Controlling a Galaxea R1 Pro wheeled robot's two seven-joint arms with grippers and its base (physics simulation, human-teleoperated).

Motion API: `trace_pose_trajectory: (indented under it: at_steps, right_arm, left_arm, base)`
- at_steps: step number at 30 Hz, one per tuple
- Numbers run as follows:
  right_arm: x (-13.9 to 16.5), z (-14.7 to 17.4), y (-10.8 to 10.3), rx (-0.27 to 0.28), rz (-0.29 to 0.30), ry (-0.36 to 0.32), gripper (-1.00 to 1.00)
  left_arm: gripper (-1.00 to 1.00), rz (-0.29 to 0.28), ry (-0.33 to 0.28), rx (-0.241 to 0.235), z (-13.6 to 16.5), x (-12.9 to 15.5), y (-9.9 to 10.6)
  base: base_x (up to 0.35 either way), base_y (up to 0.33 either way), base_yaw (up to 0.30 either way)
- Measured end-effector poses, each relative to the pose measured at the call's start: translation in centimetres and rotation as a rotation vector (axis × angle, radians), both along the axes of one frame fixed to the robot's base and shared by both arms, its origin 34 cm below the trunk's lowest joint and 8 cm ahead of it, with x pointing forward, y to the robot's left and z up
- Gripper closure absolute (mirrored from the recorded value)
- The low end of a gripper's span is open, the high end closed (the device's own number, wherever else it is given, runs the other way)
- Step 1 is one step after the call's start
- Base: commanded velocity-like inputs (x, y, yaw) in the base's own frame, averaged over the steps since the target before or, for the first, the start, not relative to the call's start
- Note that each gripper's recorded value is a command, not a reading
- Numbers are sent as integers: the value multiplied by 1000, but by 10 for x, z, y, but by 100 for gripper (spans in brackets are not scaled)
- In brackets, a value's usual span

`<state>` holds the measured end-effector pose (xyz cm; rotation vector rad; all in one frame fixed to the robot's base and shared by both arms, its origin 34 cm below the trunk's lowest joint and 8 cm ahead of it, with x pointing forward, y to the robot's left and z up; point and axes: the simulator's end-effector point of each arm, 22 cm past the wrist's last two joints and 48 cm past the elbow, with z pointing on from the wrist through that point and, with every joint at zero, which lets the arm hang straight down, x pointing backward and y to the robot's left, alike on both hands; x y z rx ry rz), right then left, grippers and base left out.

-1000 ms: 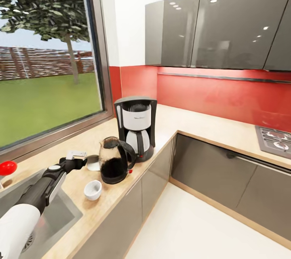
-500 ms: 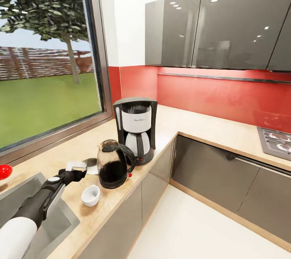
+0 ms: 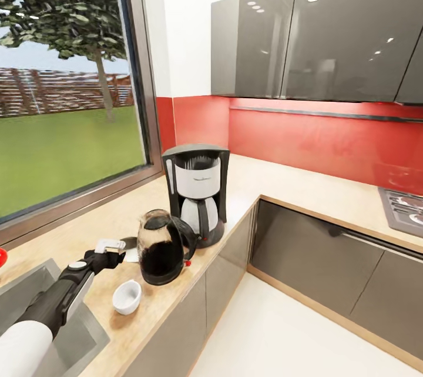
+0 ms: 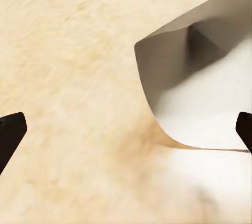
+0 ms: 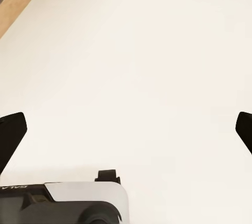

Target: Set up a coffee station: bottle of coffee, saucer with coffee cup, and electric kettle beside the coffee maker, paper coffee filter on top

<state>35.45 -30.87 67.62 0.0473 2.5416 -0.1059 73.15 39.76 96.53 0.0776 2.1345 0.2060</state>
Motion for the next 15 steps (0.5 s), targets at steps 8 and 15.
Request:
trace_pose_trajectory:
  at_steps: [8, 15]
  right_arm:
    - [0, 0, 0, 0, 0, 0, -100]
    - [0, 0, 0, 0, 0, 0, -100]
  left_arm:
    - [-100, 0, 3, 0, -1, -1, 0]
    - [-100, 1, 5, 1, -2, -2, 0]
  base:
    - [90, 0, 0]
    - [38, 0, 0]
